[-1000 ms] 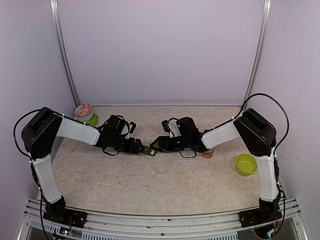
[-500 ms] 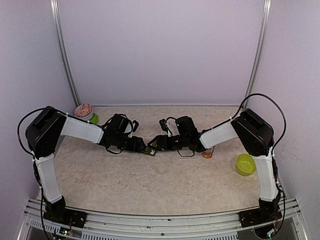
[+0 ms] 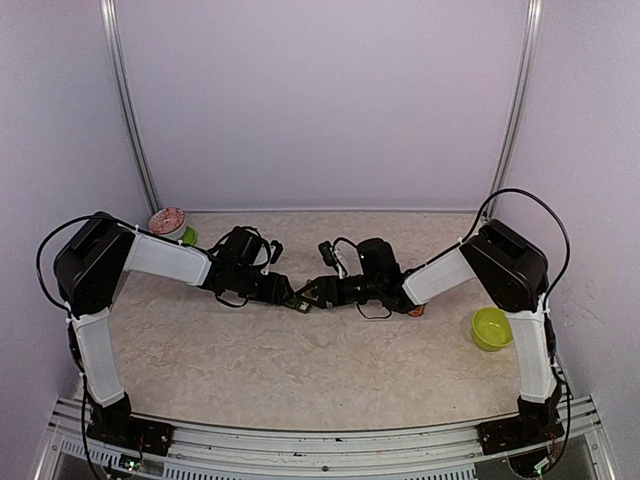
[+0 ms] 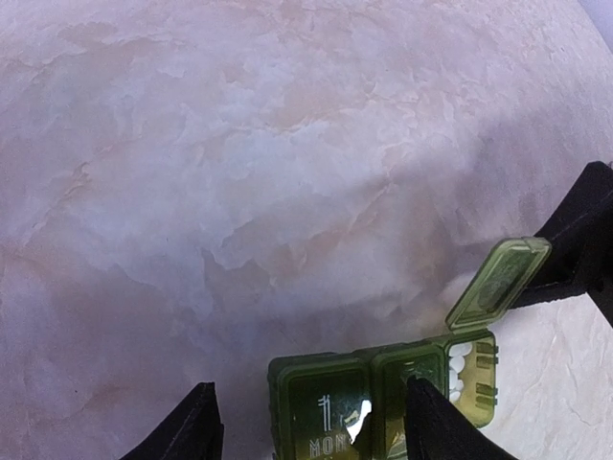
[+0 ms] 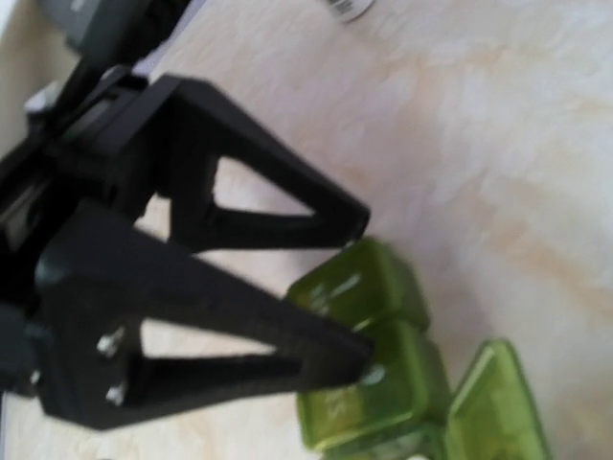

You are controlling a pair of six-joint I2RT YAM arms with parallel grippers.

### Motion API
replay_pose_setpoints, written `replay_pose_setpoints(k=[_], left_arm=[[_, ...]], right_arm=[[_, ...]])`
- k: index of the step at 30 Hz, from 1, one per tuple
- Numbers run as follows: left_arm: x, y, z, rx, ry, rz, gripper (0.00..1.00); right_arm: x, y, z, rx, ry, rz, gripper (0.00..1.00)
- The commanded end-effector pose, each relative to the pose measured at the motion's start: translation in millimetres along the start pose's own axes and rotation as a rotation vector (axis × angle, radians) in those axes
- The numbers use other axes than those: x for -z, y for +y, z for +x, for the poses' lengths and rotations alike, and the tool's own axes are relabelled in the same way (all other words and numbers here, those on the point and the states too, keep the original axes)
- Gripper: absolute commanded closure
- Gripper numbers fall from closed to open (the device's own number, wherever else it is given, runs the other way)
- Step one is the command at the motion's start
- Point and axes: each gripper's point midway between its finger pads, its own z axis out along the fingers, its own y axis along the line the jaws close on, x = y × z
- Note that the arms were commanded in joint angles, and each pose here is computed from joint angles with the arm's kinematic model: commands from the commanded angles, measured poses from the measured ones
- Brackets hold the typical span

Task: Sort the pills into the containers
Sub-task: Close the lid of the pill container on the pill container.

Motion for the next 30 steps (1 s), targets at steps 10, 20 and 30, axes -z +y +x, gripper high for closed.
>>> replay_pose_setpoints(k=[10, 20, 30], left_arm=[[-11.6, 12.2, 33.6, -0.001, 0.113, -0.049, 0.39], [-11.2, 12.6, 33.2, -0.001, 0.111, -0.051, 0.42], [-9.2, 11.9, 30.6, -0.001, 0.106, -0.048, 0.42]], right_arm=[[22.9, 50.8, -22.5, 0.118, -0.072, -0.185, 0.2], [9.2, 54.5, -6.7, 0.093, -0.009, -0.233, 0.27], [-7.0, 52.5, 14.2, 0.058, 0.059, -0.245, 0.39]])
